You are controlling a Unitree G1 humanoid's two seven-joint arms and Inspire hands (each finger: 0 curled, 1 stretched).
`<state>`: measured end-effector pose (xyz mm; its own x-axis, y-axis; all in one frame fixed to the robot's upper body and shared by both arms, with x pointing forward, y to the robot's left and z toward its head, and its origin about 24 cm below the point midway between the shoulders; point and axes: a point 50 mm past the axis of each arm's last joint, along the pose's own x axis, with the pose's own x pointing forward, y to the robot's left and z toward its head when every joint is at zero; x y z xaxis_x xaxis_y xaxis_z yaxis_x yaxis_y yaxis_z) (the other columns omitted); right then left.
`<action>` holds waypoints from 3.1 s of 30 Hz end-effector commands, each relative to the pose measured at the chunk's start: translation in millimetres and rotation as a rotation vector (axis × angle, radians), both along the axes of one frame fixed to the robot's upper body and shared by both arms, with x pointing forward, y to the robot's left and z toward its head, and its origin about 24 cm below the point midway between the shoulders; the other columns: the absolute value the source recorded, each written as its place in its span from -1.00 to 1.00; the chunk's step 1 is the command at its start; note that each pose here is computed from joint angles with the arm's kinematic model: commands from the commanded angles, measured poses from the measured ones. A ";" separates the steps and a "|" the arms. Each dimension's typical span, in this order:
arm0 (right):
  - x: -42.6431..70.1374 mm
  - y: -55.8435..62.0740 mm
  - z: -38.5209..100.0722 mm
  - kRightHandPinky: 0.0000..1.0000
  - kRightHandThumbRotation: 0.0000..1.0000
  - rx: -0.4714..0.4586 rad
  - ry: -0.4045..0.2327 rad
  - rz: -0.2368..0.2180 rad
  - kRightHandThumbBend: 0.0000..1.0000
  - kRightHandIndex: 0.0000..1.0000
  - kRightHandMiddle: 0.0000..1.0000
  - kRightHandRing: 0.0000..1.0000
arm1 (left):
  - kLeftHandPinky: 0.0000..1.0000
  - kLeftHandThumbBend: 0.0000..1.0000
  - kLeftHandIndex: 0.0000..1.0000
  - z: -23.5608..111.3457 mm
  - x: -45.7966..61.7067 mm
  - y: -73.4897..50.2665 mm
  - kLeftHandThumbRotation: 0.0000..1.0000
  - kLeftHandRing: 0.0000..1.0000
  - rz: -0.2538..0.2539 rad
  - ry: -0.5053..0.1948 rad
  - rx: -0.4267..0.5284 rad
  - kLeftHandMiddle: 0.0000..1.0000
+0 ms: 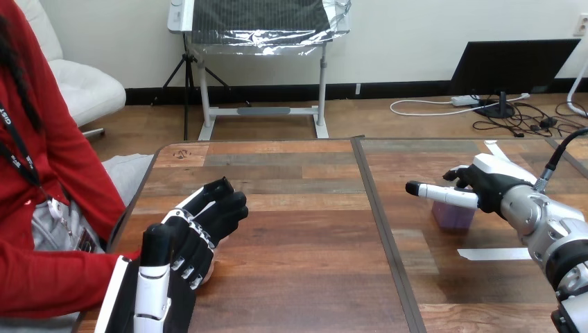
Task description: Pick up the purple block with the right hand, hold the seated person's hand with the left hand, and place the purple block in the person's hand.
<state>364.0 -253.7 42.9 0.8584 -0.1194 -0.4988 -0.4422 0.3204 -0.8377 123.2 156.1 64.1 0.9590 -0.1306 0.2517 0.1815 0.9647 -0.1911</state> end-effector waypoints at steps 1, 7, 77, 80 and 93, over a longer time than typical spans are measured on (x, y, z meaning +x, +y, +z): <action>-6.3 11.2 -16.2 0.57 1.00 0.014 0.064 0.036 0.75 0.77 0.73 0.69 | 0.73 0.08 0.57 11.0 5.5 -1.8 1.00 0.62 0.001 -0.064 -0.034 0.57; -5.4 11.3 -14.7 0.58 1.00 0.017 0.061 0.037 0.69 0.74 0.72 0.68 | 0.73 0.08 0.56 10.5 6.4 -2.0 1.00 0.62 0.002 -0.069 -0.035 0.57; 17.3 7.1 33.1 -0.10 0.90 0.131 -0.244 -0.018 0.61 0.15 0.13 0.03 | 0.70 0.07 0.54 9.5 9.6 -2.6 1.00 0.62 -0.005 -0.070 -0.027 0.56; 17.6 6.7 34.4 -0.18 0.90 0.139 -0.257 -0.020 0.64 0.08 0.04 -0.06 | 0.70 0.08 0.54 9.5 9.6 -2.8 1.00 0.62 -0.004 -0.069 -0.028 0.56; 19.8 6.4 43.7 -0.21 0.90 0.187 -0.342 -0.015 0.71 0.00 0.00 -0.10 | 0.71 0.11 0.54 8.1 9.6 -3.8 1.00 0.62 -0.008 -0.065 -0.029 0.56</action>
<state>370.7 -250.4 57.8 0.9444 -0.0801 -0.3188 -0.2493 0.4573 -0.8536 123.9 156.1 64.5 0.9574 -0.1335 0.2559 0.1864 0.9629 -0.1952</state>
